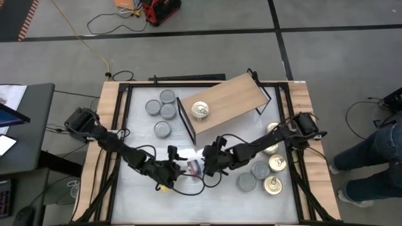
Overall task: Stack canned seafood by type on shelf
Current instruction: Stack the blue tuna can on top of the blue tuna can
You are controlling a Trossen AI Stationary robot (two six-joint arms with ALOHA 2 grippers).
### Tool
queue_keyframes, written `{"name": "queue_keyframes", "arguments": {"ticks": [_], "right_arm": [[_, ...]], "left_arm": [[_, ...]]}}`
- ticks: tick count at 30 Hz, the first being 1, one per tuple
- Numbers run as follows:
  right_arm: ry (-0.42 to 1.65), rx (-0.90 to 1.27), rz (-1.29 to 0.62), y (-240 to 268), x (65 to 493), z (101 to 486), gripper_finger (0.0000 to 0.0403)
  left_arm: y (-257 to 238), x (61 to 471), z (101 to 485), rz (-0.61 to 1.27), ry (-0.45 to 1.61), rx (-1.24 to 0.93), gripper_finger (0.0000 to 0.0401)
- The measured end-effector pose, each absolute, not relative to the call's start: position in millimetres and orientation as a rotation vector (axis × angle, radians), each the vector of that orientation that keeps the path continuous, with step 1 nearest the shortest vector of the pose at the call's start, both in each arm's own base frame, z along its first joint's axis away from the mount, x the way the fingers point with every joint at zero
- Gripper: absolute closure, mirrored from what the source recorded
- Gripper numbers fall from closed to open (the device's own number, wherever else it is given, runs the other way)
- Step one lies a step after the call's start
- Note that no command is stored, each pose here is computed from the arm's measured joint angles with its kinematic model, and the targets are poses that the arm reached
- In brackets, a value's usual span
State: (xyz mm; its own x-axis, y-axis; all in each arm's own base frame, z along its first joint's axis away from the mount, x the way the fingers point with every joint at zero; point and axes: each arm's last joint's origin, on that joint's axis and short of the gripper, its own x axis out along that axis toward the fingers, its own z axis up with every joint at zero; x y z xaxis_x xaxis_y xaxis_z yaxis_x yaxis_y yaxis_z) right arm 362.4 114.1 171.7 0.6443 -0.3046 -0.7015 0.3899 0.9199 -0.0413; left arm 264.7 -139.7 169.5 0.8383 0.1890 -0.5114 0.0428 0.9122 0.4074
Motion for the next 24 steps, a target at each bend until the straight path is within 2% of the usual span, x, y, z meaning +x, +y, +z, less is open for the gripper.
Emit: {"name": "queue_keyframes", "arguments": {"ticks": [6, 11, 19, 24], "right_arm": [[0.808, 0.193, -0.262, 149.2, 337.5, 193.1, 0.0117], [0.726, 0.165, -0.149, 176.6, 341.1, 186.9, 0.0117], [0.697, 0.191, -0.17, 171.7, 353.9, 173.4, 0.0117], [0.662, 0.211, -0.156, 174.7, 355.3, 176.7, 0.0117]], "left_arm": [[-133.6, 264.2, 179.6, 0.08, 0.561, 0.394, 0.0161], [-123.3, 269.5, 178.9, 0.092, 0.576, 0.428, 0.0161], [-102.9, 277.7, 176.9, 0.117, 0.617, 0.522, 0.0161], [-97.7, 278.1, 178.3, 0.204, 0.622, 0.619, 0.0161]]}}
